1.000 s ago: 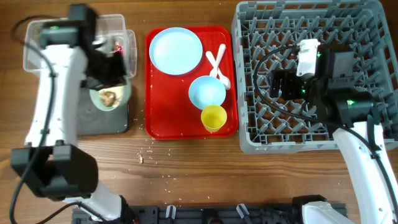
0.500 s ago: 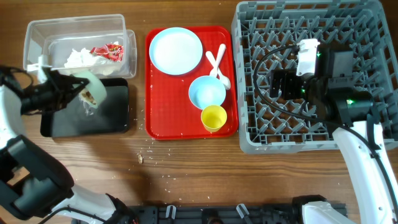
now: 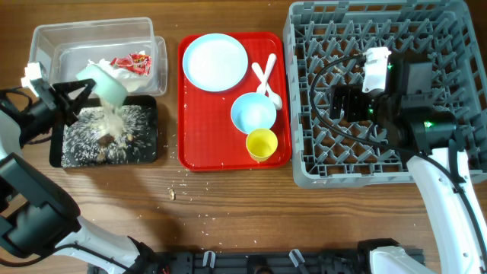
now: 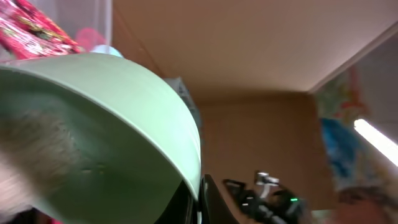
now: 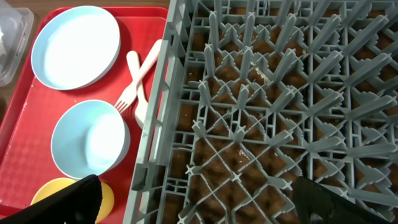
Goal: Sort waste into correct bins and load items into the dishwasher rack
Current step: 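Tip the green bowl over the black tray to dump rice, then return the emptied green bowl to the red tray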
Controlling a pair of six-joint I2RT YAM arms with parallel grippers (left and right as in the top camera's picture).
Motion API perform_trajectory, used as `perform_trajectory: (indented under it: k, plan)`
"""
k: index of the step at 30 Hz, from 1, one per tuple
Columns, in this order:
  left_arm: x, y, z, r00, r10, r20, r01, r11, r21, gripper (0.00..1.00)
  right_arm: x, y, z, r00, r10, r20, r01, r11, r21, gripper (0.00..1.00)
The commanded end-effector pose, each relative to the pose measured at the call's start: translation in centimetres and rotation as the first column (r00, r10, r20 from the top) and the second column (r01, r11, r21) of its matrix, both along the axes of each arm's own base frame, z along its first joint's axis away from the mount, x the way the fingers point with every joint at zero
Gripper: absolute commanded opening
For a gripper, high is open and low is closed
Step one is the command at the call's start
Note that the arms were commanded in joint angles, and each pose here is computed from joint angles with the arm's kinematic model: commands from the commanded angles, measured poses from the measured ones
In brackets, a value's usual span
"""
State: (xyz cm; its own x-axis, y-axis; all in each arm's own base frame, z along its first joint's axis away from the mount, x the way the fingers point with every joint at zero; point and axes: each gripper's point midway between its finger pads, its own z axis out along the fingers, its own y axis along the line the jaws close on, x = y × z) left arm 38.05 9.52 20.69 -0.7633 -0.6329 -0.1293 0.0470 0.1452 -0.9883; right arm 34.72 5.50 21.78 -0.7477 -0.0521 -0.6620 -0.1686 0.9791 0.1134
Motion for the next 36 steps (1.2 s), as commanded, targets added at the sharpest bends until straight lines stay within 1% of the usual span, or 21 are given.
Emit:
perform_trajectory:
  k: [1,8,15,17,18,19,20,21,22,23,24,25,26,27,28,31,33,34,36]
  plan:
    - [-0.2,0.2,1.2,0.999,0.004,-0.038,-0.01,0.989,-0.146,0.04,0.4,0.5,0.6,1.0,0.006,0.007,-0.006,1.0,0.025,1.0]
    - [-0.2,0.1,1.2,0.981,-0.013,-0.194,-0.041,0.961,-0.273,0.04,0.4,0.5,0.6,1.0,0.006,0.007,-0.006,1.0,0.025,1.0]
    - [-0.1,-0.5,1.4,0.983,-0.026,-0.183,-0.023,0.964,-0.264,0.04,0.6,0.5,0.7,1.0,0.007,0.017,-0.007,1.0,0.025,1.0]
    - [0.1,-3.1,2.6,0.992,-0.076,-0.098,0.057,0.981,-0.184,0.04,0.6,0.5,0.8,1.0,0.007,0.02,-0.007,1.0,0.025,1.0]
    - [0.1,-5.0,2.6,0.989,-0.108,-0.098,0.097,0.99,-0.105,0.04,0.7,0.5,0.8,1.0,0.007,0.022,-0.007,1.0,0.025,1.0]
    - [0.2,-6.5,1.8,0.982,-0.123,-0.141,0.124,0.992,0.001,0.04,0.8,0.5,0.7,1.0,0.006,0.022,-0.007,1.0,0.026,1.0]
    - [0.2,-8.3,0.9,0.973,-0.136,-0.185,0.159,0.98,0.117,0.04,0.8,0.5,0.6,1.0,0.006,0.019,-0.007,1.0,0.026,1.0]
    - [-0.1,-10.5,0.3,0.962,-0.161,-0.219,0.21,0.952,0.224,0.04,0.9,0.5,0.4,1.0,0.006,0.013,-0.006,1.0,0.026,1.0]
    - [-0.3,-12.3,-0.1,0.954,-0.186,-0.233,0.25,0.925,0.285,0.04,0.9,0.5,0.3,1.0,0.006,0.008,-0.007,1.0,0.025,1.0]
    - [-0.6,-15.0,-1.3,0.937,-0.22,-0.272,0.318,0.859,0.401,0.04,1.1,0.6,0.0,1.0,0.006,0.002,-0.006,1.0,0.025,1.0]
    - [-0.9,-16.5,-2.8,0.921,-0.226,-0.316,0.362,0.796,0.485,0.04,1.2,0.6,-0.2,1.0,0.005,-0.003,-0.005,1.0,0.025,1.0]
    - [-1.2,-17.9,-4.9,0.903,-0.219,-0.371,0.409,0.702,0.582,0.04,1.4,0.6,-0.6,1.0,0.005,-0.012,-0.005,1.0,0.026,1.0]
    - [-1.5,-18.8,-5.9,0.891,-0.219,-0.397,0.438,0.641,0.63,0.04,1.5,0.6,-0.8,1.0,-0.001,-0.019,0.001,1.0,0.03,1.0]
    - [-1.9,-20.1,-7.3,0.876,-0.209,-0.434,0.471,0.564,0.678,0.04,1.7,0.6,-1.2,0.999,-0.02,-0.036,0.021,0.999,0.045,1.0]
    - [-2.1,-21.4,-8.5,0.865,-0.192,-0.463,0.492,0.501,0.711,0.04,1.7,0.6,-1.5,0.998,-0.03,-0.047,0.032,0.998,0.052,1.0]
    - [-2.6,-24.0,-11.0,0.849,-0.145,-0.508,0.52,0.402,0.754,0.04,1.7,0.9,-1.8,0.998,-0.022,-0.058,0.026,0.998,0.064,1.0]
    - [-3.1,-25.7,-12.1,0.831,-0.158,-0.533,0.549,0.38,0.744,0.04,1.7,0.9,-1.8,0.998,-0.019,-0.059,0.023,0.997,0.068,1.0]
    - [-3.5,-26.5,-12.7,0.82,-0.165,-0.547,0.566,0.369,0.737,0.08,1.7,0.9,-1.8,0.998,-0.019,-0.06,0.023,0.997,0.067,1.0]
    - [-4.5,-28.1,-13.4,0.801,-0.199,-0.565,0.598,0.336,0.728,0.25,1.7,1.0,-1.8,0.998,-0.017,-0.06,0.021,0.997,0.07,1.0]
